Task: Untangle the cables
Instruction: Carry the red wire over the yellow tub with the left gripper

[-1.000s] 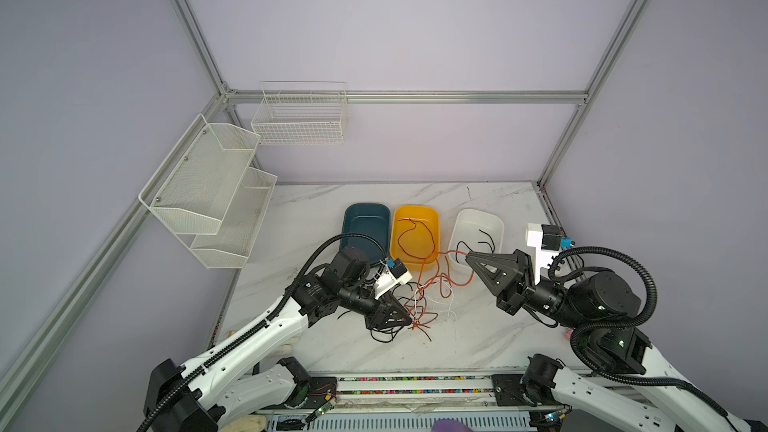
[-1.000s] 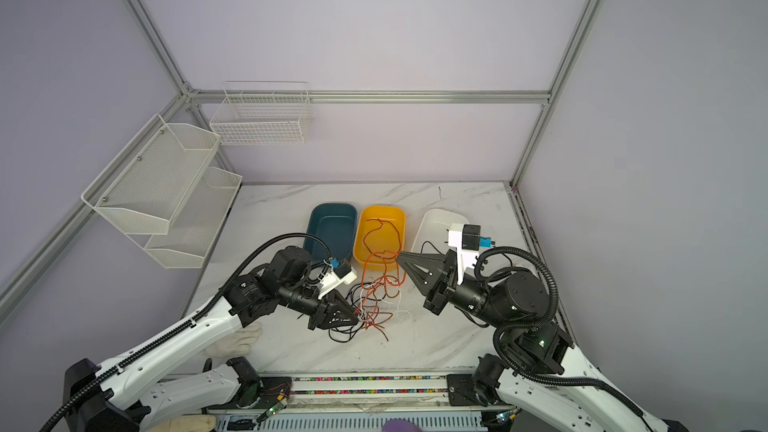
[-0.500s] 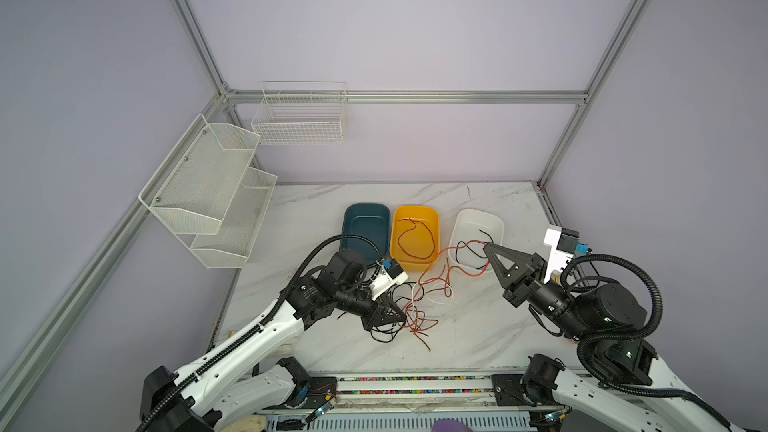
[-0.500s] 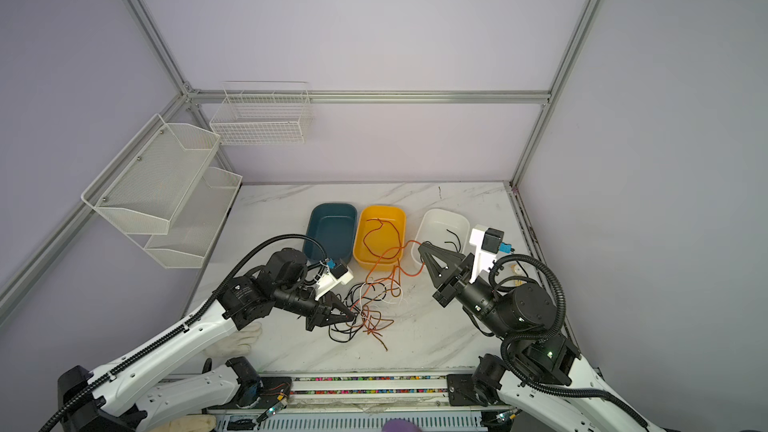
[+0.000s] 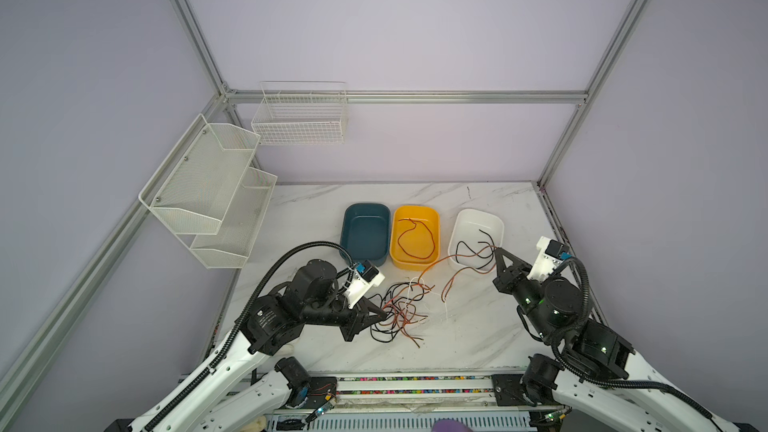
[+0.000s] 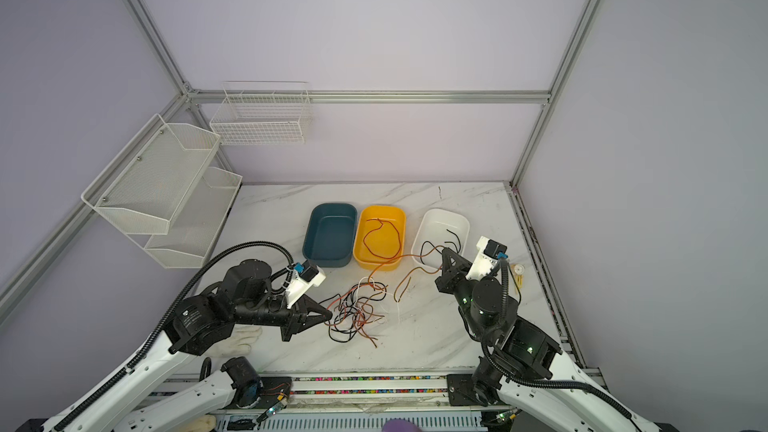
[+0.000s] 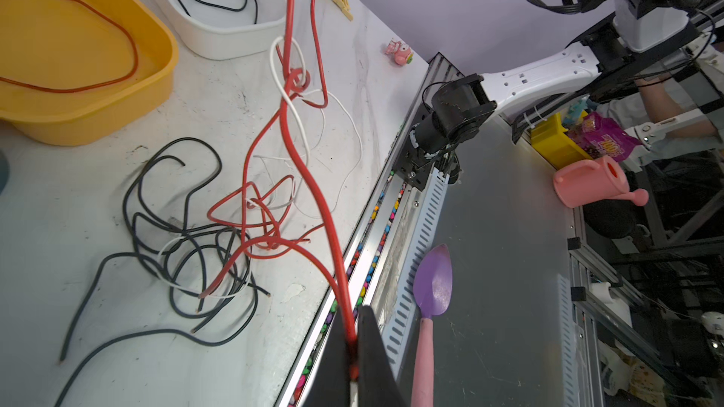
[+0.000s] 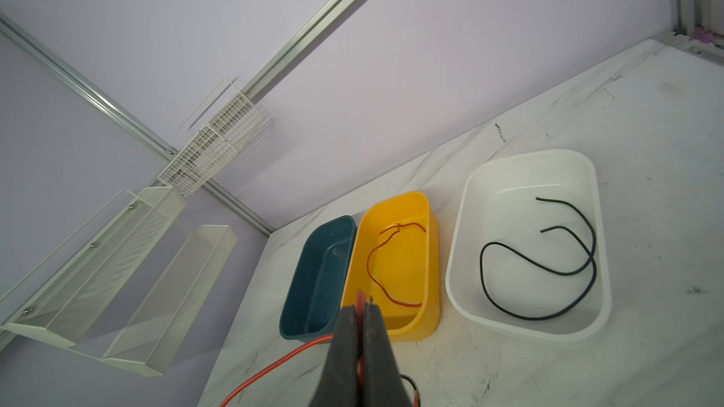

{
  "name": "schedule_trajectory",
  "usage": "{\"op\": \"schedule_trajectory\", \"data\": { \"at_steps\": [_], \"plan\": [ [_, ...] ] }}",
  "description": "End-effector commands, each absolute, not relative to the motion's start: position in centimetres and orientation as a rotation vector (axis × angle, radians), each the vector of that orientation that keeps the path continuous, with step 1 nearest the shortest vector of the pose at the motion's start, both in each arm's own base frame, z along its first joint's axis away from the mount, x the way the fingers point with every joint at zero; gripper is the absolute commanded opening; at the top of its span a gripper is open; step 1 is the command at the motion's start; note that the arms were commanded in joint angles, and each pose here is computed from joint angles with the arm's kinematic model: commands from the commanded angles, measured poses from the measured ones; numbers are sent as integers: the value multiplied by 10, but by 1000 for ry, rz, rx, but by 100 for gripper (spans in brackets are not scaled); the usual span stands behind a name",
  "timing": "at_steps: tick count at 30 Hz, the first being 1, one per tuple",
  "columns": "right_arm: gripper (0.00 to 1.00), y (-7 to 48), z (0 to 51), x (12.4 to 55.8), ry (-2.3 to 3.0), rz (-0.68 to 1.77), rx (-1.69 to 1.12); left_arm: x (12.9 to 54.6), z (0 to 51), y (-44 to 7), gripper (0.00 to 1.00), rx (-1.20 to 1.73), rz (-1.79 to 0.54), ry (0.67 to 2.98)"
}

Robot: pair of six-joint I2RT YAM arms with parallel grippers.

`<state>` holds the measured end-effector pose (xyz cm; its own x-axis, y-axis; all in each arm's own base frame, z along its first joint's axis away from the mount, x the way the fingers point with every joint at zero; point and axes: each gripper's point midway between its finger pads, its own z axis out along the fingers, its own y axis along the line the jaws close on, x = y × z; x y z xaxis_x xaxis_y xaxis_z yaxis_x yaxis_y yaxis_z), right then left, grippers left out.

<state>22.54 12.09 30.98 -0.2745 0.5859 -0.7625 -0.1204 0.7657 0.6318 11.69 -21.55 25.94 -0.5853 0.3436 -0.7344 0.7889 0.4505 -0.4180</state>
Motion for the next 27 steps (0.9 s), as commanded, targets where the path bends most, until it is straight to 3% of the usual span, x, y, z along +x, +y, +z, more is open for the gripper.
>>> {"op": "schedule_trajectory", "data": {
  "at_steps": [1,14,21,27],
  "plan": [
    [0,112,290,230,1753,653,478,120,303,-195,0,888,-908,2048],
    [0,106,237,243,1869,592,549,149,375,-108,0,488,-483,1897],
    [0,109,211,248,1948,590,541,158,415,-77,0,245,-438,1791],
    [0,121,192,249,1998,621,513,150,450,-93,0,252,-606,1660]
  ]
}}
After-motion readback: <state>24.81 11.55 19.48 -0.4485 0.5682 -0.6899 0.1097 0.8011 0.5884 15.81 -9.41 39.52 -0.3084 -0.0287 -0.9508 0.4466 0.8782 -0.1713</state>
